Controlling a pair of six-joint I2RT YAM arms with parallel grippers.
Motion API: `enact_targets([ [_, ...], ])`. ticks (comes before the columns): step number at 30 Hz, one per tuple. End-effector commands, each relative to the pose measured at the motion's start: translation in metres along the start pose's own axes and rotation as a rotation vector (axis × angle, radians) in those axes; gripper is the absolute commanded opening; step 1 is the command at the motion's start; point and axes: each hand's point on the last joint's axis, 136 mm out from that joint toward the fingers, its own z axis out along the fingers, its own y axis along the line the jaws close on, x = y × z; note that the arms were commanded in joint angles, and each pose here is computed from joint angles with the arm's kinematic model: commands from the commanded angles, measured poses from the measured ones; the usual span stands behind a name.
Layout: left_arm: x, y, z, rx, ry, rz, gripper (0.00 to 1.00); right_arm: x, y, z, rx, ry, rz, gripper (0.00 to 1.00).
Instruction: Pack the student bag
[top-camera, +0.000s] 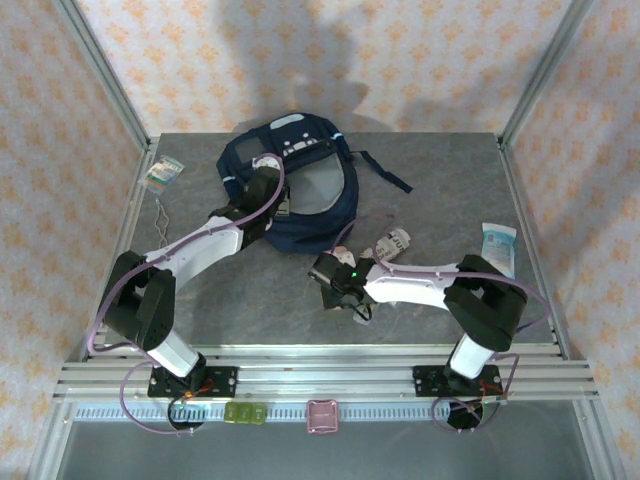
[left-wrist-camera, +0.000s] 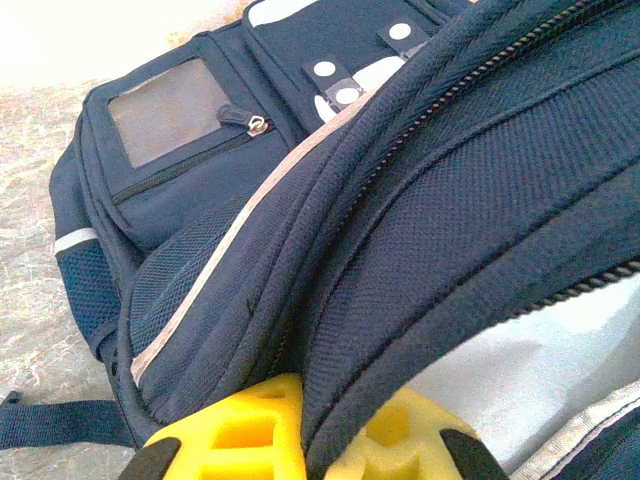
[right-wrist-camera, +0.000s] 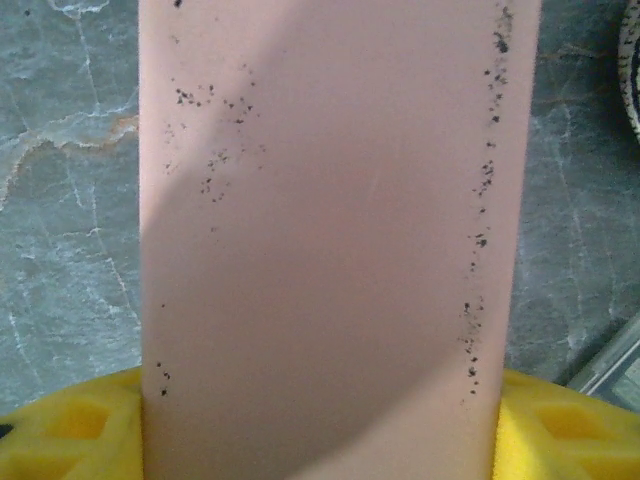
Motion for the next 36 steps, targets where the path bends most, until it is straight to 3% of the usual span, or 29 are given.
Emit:
enact_targets([
  [1, -0.061, 0.000, -0.027, 0.037, -0.168, -0.113, 0.00, -0.001, -0.009, -0.013, 0.015, -0.021, -0.010, 0.50],
  [10, -0.061, 0.004, -0.031, 0.046, -0.183, -0.145, 0.00, -0.026, -0.014, -0.101, -0.134, -0.173, 0.015, 0.47],
  [14, -0.065, 0.005, -0.039, 0.066, -0.214, -0.159, 0.00, -0.060, -0.019, -0.123, -0.183, -0.237, 0.022, 0.48],
  [20, -0.078, 0.001, -0.062, 0.141, -0.285, -0.183, 0.00, -0.138, -0.001, -0.112, -0.237, -0.296, -0.042, 0.48],
  [26, -0.081, -0.001, -0.069, 0.163, -0.289, -0.183, 0.00, -0.189, 0.038, -0.066, -0.311, -0.215, -0.123, 0.50],
  [29, -0.079, -0.002, -0.068, 0.173, -0.284, -0.188, 0.00, -0.214, 0.051, -0.052, -0.295, -0.230, -0.153, 0.57],
  [32, -0.078, -0.003, -0.068, 0.179, -0.281, -0.194, 0.00, -0.238, 0.045, -0.048, -0.220, -0.263, -0.106, 0.76],
  [36, -0.074, -0.002, -0.068, 0.177, -0.276, -0.195, 0.00, -0.238, 0.041, -0.064, -0.246, -0.319, -0.053, 0.87],
])
